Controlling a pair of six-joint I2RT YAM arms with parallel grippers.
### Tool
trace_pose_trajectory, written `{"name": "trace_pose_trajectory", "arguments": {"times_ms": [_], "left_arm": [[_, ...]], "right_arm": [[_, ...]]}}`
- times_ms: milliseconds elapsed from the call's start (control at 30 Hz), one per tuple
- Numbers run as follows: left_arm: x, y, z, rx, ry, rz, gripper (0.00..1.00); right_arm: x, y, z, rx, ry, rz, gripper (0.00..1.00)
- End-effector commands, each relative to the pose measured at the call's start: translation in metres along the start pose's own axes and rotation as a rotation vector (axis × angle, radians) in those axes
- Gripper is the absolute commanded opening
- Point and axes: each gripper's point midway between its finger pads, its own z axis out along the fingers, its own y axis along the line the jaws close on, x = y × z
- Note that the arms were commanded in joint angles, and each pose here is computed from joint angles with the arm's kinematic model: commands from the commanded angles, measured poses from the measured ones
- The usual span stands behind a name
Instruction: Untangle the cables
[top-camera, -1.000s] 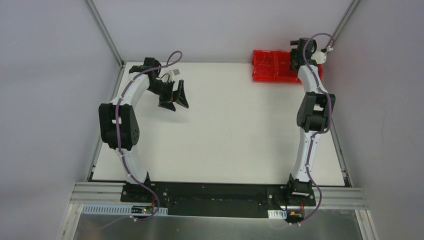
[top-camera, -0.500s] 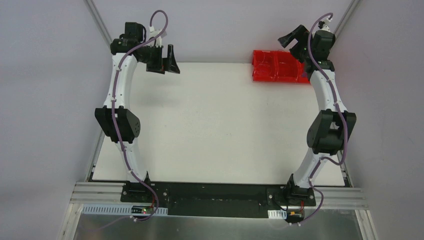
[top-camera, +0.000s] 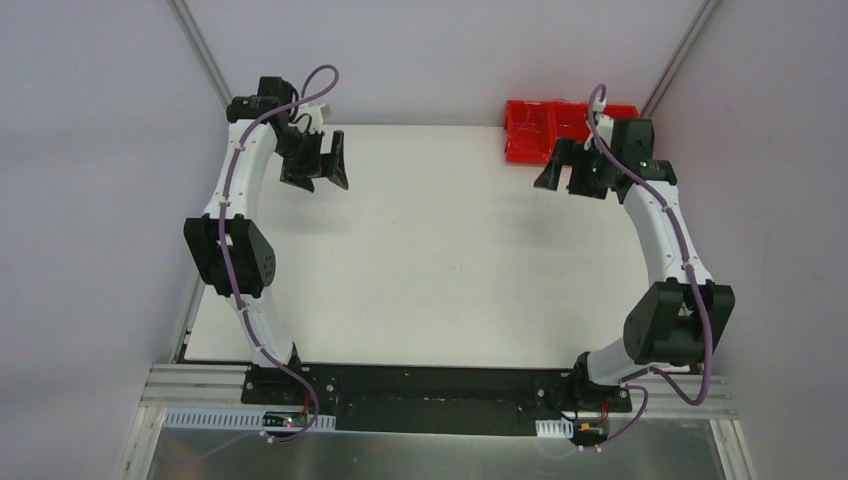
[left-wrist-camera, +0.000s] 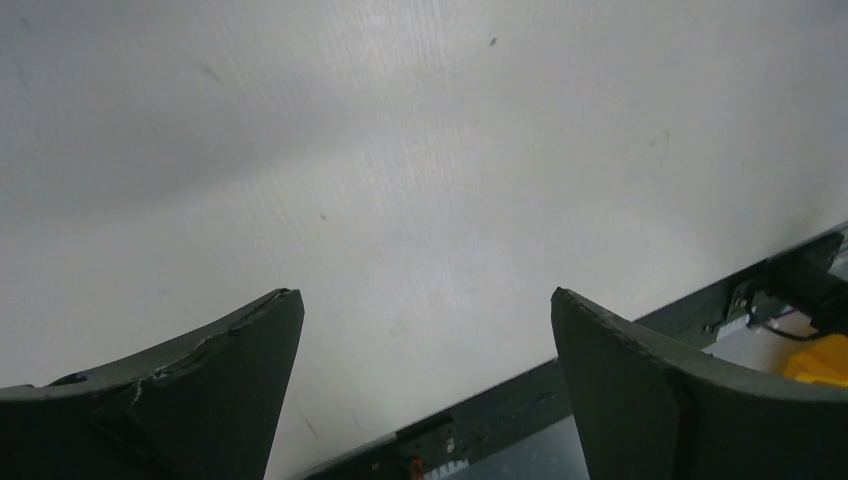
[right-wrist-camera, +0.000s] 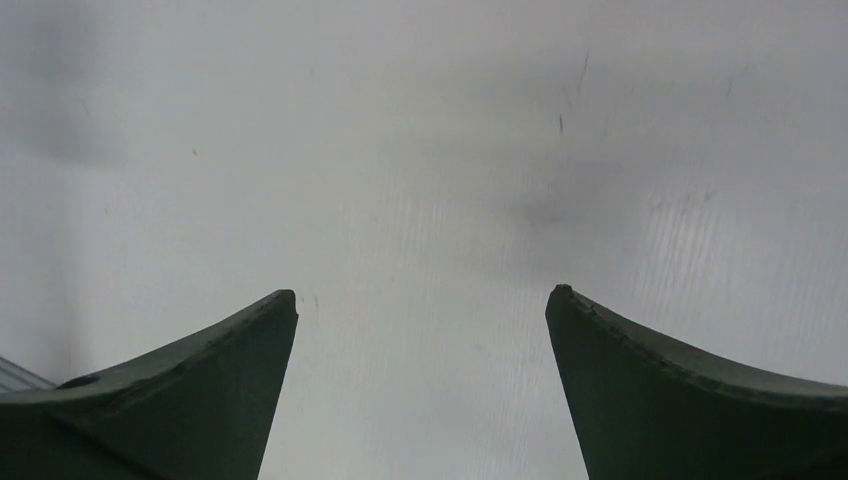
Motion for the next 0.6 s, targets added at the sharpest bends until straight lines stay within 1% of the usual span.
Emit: {"name": "trace_pose_trajectory", "arguments": {"times_ms": [0, 100, 200, 367, 467, 567], "left_arm": [[0.042, 0.012, -0.012, -0.109, 0.056, -0.020, 0.99], [0.059, 0.017, -0.005, -0.135, 0.067, -0.039, 0.99], [0.075, 0.021, -0.001, -0.152, 0.068, -0.051, 0.99], [0.090, 0.029, 0.006, -0.178, 0.102, -0.061, 0.99], [0.093, 0.026, 0.008, -0.170, 0.093, -0.084, 0.99], [0.093, 0.023, 0.007, -0.157, 0.080, -0.082, 1.00]], "right_arm": [[0.081, -0.004, -0.019, 0.003, 0.246, -0.022, 1.00], [0.114, -0.010, -0.029, 0.019, 0.315, -0.043, 1.00], [0.133, -0.014, -0.041, 0.044, 0.342, -0.058, 1.00], [0.161, -0.012, -0.058, 0.033, 0.456, -0.057, 1.00], [0.162, -0.011, -0.062, 0.043, 0.447, -0.048, 1.00], [0.153, -0.004, -0.065, 0.032, 0.405, -0.036, 0.99]]}}
